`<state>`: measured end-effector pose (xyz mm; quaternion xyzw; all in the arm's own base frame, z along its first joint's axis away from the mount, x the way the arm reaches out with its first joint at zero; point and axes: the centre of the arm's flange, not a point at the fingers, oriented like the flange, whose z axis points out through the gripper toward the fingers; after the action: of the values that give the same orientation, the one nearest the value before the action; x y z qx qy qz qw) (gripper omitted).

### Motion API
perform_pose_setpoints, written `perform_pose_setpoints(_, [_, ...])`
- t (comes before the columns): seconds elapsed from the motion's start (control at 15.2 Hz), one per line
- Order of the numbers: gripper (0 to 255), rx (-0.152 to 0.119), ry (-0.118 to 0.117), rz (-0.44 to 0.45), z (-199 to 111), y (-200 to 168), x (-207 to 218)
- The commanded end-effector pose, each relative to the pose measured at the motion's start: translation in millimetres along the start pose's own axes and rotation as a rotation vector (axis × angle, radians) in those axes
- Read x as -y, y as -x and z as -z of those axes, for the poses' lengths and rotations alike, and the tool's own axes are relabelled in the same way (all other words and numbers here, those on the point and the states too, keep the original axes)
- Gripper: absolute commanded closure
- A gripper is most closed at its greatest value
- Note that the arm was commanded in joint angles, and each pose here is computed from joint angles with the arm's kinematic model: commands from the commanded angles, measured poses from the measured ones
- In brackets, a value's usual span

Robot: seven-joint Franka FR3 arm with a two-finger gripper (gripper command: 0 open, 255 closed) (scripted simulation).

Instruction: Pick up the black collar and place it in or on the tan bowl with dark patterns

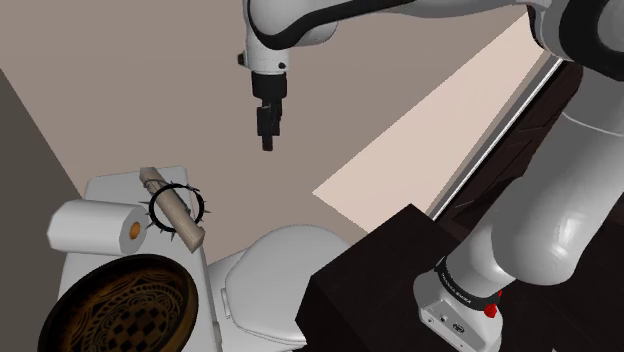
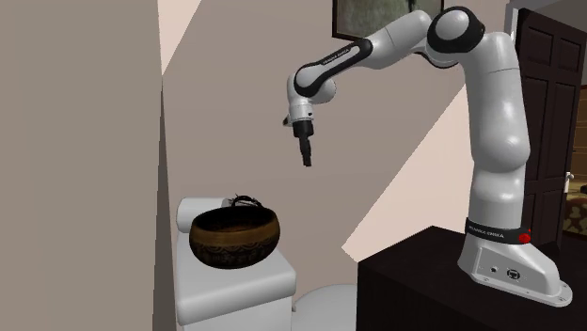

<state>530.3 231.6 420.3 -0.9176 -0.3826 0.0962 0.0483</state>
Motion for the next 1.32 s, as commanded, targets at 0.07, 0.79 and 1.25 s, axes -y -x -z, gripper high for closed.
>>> perform_pose_setpoints(0.07, [0, 0.006, 0.006, 0.075, -12, -41, 10])
perform_pose_setpoints(0.79, [0, 0.030, 0.029, 0.344, -52, -172, 68])
perform_pose_setpoints(1.25, [0, 0.036, 0.034, 0.403, -82, -198, 84])
